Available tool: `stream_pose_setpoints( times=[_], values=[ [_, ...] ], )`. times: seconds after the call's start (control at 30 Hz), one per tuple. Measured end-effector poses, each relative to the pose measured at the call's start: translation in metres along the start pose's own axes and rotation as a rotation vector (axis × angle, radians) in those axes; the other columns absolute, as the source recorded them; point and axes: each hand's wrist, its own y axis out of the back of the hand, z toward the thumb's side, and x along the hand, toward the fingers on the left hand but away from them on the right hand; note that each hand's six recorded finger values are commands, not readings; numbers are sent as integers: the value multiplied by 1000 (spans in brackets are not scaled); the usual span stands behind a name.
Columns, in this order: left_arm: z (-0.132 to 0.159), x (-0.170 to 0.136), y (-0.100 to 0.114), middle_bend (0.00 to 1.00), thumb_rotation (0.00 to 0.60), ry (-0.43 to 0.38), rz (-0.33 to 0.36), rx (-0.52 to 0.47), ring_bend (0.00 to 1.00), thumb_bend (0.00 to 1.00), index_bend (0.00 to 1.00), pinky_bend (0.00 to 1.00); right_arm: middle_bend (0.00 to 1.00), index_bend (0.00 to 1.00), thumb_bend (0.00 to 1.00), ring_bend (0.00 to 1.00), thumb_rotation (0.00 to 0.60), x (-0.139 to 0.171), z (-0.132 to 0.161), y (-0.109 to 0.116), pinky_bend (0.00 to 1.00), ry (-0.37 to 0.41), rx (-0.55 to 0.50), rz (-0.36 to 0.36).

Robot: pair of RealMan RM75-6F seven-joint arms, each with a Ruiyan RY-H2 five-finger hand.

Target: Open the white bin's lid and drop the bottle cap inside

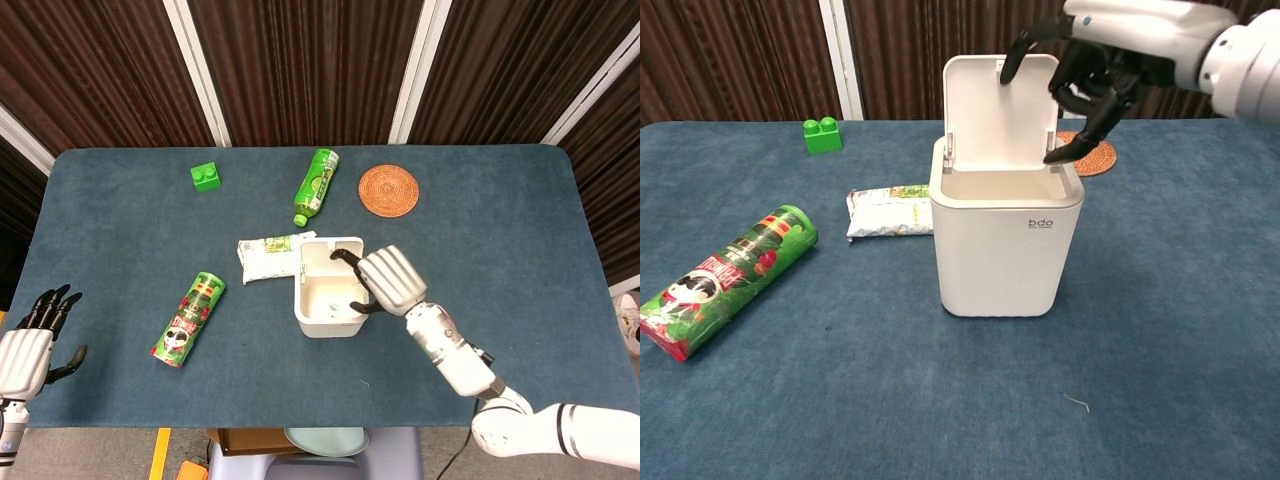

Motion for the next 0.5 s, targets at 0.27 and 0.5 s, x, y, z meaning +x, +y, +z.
stream_pose_setpoints(
  times=[0.27,0.5],
  values=[
    [-1,-1,0,41,600,5,1,3,34,370,122,322,879,407,127,849,600,39,-29,24,854,-73,60,-119],
    [-3,2,-2,46,600,15,-3,12,37,369,127,323,471,310,127,404,600,154,-108,37,593,-336,150,-330]
  ],
)
